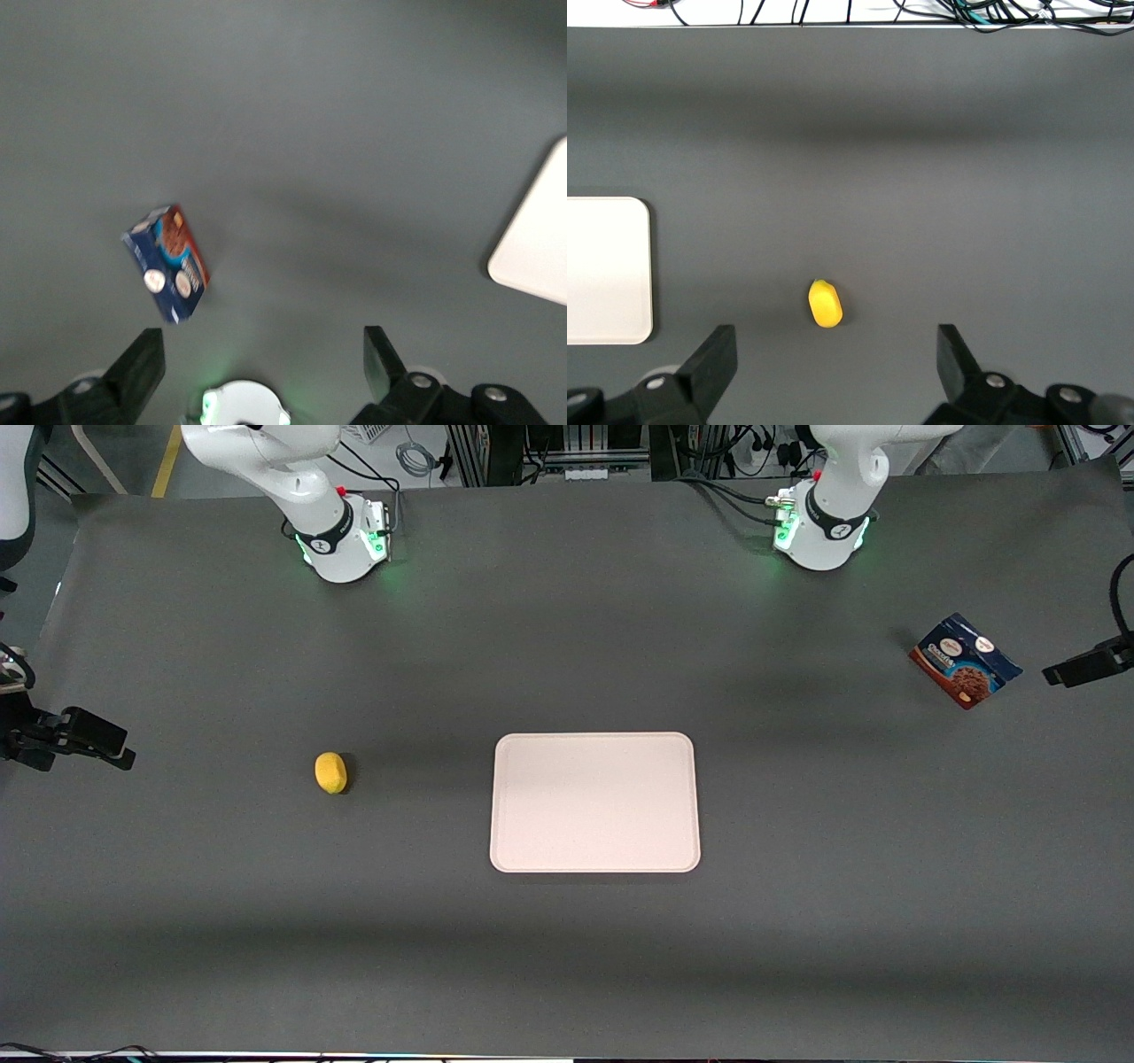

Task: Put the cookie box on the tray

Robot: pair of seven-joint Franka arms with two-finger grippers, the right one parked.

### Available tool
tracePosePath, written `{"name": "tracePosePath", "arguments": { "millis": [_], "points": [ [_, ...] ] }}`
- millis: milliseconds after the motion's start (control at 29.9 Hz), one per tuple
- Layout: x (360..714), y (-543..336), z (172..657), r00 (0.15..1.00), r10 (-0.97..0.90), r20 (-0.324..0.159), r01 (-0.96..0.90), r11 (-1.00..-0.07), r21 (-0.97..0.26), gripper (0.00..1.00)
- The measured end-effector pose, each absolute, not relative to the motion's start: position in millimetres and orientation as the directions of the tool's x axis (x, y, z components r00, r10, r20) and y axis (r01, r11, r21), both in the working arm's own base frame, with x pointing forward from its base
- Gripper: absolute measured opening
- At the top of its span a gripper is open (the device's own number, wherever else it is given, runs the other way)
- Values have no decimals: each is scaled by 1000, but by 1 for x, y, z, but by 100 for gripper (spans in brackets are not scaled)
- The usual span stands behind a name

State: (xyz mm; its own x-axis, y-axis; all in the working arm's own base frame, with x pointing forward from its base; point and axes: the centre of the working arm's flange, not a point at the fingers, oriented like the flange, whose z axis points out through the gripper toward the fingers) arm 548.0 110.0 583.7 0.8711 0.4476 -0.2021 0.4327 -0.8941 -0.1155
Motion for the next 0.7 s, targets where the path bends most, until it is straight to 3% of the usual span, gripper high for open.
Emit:
{"name": "tracePosePath", "arguments": {
  "millis": [267, 701],
  "points": [
    [530, 122, 534, 910, 395, -128, 381, -917, -118, 100],
    [483, 166, 443, 940, 307, -147, 299, -951, -77, 100]
  ]
}}
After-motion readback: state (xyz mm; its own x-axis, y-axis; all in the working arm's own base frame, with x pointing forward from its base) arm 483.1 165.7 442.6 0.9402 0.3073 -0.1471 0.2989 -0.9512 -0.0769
